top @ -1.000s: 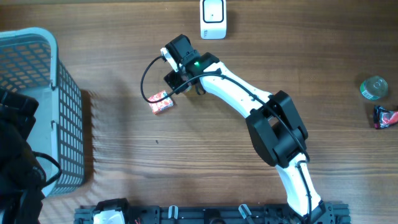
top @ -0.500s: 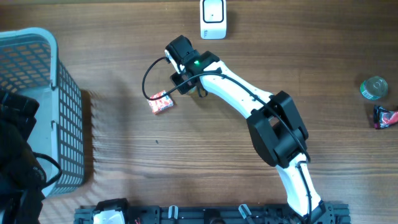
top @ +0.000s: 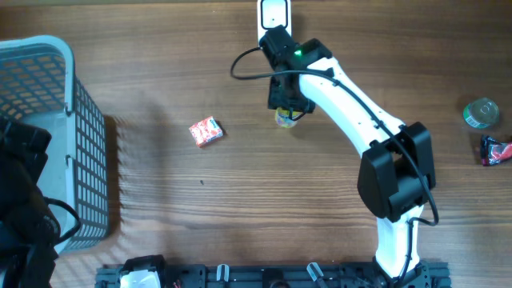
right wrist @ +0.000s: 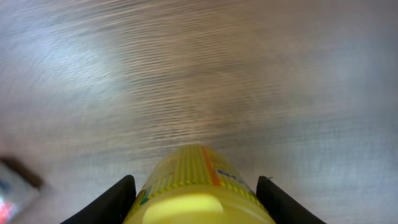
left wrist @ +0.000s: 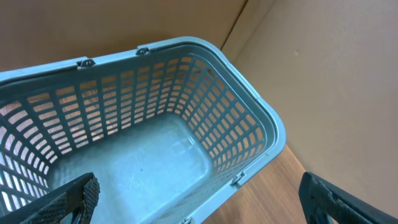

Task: Scan the item barcode
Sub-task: 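Lower the right gripper over the Mentos bottle and grasp it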

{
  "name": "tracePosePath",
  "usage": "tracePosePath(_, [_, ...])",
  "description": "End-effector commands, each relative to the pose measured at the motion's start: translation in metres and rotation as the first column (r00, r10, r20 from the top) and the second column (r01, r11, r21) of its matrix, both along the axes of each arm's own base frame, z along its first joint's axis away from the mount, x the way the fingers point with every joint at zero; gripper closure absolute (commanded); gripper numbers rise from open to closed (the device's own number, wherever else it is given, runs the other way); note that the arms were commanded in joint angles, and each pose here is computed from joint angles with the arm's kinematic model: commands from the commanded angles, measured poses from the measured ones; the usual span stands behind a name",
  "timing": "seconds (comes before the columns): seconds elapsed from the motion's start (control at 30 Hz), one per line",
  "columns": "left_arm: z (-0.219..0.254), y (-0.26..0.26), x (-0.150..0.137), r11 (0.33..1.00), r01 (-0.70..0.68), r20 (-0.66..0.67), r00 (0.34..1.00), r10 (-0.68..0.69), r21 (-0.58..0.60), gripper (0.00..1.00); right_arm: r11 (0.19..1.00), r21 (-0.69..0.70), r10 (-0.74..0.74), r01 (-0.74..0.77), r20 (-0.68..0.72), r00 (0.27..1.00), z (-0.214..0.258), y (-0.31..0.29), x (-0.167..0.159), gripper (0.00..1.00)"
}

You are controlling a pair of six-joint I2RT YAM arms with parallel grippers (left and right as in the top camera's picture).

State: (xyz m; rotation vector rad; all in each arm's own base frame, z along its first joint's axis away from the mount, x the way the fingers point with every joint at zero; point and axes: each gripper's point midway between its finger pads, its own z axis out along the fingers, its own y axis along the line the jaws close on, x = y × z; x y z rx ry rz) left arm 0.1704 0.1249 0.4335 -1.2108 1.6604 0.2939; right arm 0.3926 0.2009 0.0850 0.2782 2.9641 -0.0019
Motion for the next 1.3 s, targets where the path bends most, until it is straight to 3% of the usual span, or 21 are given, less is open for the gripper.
tracePosePath(0.0, [-0.006,-0.001,-0.002,0.999,-0.019,0.009,1.0,0.019,-0.038,0.0,0.925,0.051,-0.376,0.377,-0.021,0.926,0.003,-0.005,-0.008,0.39])
tracePosePath(0.13, [-0.009,-0.004,-0.001,0.999,-0.002,0.001,1.0,0.002,-0.052,0.0,0.78,0.079,-0.62,0.621,-0.038,0.784,0.0,-0.007,-0.01,0.43])
tracePosePath(0.17, [-0.01,-0.005,0.0,0.998,0.002,0.005,1.0,-0.002,-0.063,0.0,0.715,0.087,-0.693,0.693,-0.035,0.72,0.0,-0.008,-0.01,0.44])
tracePosePath(0.33, [-0.013,-0.01,0.003,0.995,0.026,0.014,1.0,-0.025,-0.098,0.0,0.483,0.121,-0.874,0.867,0.002,0.487,0.001,-0.018,-0.005,0.43])
tracePosePath(0.43, [-0.014,-0.011,0.002,0.993,0.02,0.022,1.0,-0.017,-0.113,0.0,0.401,0.139,-0.916,0.906,0.047,0.398,0.002,-0.026,0.0,0.43])
tracePosePath(0.6, [-0.018,-0.012,0.0,0.99,0.009,0.021,1.0,-0.006,-0.139,0.0,0.38,0.092,-0.914,0.92,0.187,0.359,-0.012,-0.05,0.005,0.48])
tracePosePath(0.8, [-0.019,-0.015,0.002,0.988,0.025,0.023,1.0,-0.021,-0.151,0.0,0.227,0.036,-0.958,0.973,0.19,0.216,-0.037,-0.056,-0.01,0.47])
tracePosePath(0.97, [-0.021,-0.017,0.003,0.987,0.035,0.02,0.999,-0.032,-0.16,0.0,0.174,0.044,-0.968,0.984,0.19,0.162,-0.05,-0.069,0.001,0.51])
tracePosePath(1.1, [-0.019,-0.017,0.004,0.986,0.03,0.036,0.999,-0.024,-0.166,0.0,0.127,0.016,-0.974,0.992,0.191,0.121,-0.049,-0.09,0.001,0.44])
tracePosePath(1.13, [-0.019,-0.017,0.004,0.985,0.026,0.042,0.999,-0.019,-0.172,0.0,0.115,0.006,-0.977,0.993,0.18,0.112,-0.05,-0.092,-0.001,0.38])
tracePosePath(1.2, [-0.019,-0.017,0.004,0.985,0.025,0.042,0.999,-0.018,-0.172,0.0,0.118,-0.006,-0.979,0.993,0.169,0.118,-0.051,-0.094,-0.001,0.08])
tracePosePath(1.27, [-0.019,-0.017,0.004,0.985,0.025,0.042,0.999,-0.018,-0.171,0.0,0.159,-0.016,-0.97,0.987,0.185,0.16,-0.05,-0.097,0.0,0.0])
